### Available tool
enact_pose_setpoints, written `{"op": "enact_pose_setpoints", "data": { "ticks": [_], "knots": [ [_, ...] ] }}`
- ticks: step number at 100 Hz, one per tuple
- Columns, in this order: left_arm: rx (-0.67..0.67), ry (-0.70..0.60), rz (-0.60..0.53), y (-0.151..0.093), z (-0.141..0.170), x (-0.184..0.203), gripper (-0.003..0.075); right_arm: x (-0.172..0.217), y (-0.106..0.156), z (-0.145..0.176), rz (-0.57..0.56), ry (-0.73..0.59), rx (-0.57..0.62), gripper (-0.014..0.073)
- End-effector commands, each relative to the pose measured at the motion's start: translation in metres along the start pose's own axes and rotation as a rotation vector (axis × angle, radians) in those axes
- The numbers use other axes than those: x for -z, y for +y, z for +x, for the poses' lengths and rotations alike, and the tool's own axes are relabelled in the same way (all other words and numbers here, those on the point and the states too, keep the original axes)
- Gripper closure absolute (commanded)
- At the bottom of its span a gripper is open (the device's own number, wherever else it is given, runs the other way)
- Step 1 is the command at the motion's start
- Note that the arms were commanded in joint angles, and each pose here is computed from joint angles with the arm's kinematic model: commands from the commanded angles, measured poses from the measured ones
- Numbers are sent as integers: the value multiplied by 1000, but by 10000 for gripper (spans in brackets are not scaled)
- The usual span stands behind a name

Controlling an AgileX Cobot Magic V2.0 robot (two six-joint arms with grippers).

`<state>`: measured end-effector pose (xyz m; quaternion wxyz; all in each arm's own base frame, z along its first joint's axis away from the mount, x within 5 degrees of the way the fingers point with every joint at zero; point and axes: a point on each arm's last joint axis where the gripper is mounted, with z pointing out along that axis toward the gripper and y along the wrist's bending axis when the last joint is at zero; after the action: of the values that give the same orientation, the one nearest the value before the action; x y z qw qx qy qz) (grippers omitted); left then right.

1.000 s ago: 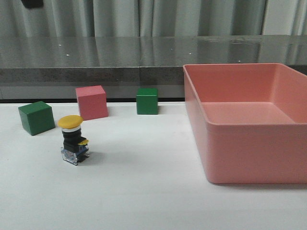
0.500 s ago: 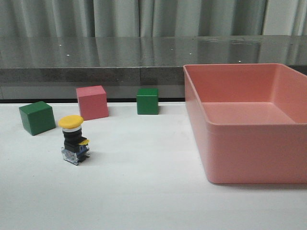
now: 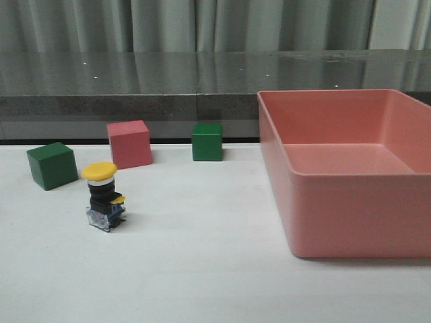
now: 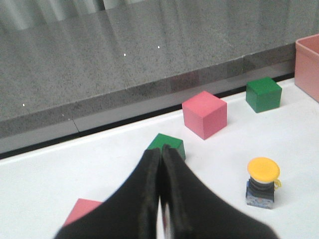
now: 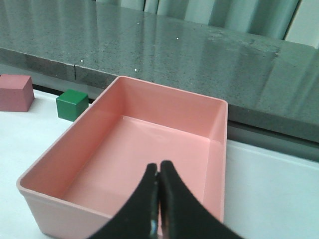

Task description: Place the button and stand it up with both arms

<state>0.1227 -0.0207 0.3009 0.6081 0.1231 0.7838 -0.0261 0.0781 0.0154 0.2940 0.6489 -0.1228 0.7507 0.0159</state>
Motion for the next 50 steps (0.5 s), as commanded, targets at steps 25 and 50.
{"op": "enact_pose_setpoints", "data": {
  "ticks": [25,50],
  "knots": [
    [112,-102,-30,2,-3,6,739,2,-4,-15,30,-95,-4,704],
    [112,-108,-34,2,-4,6,739,2,-4,-15,30,-95,-4,704]
  ]
}}
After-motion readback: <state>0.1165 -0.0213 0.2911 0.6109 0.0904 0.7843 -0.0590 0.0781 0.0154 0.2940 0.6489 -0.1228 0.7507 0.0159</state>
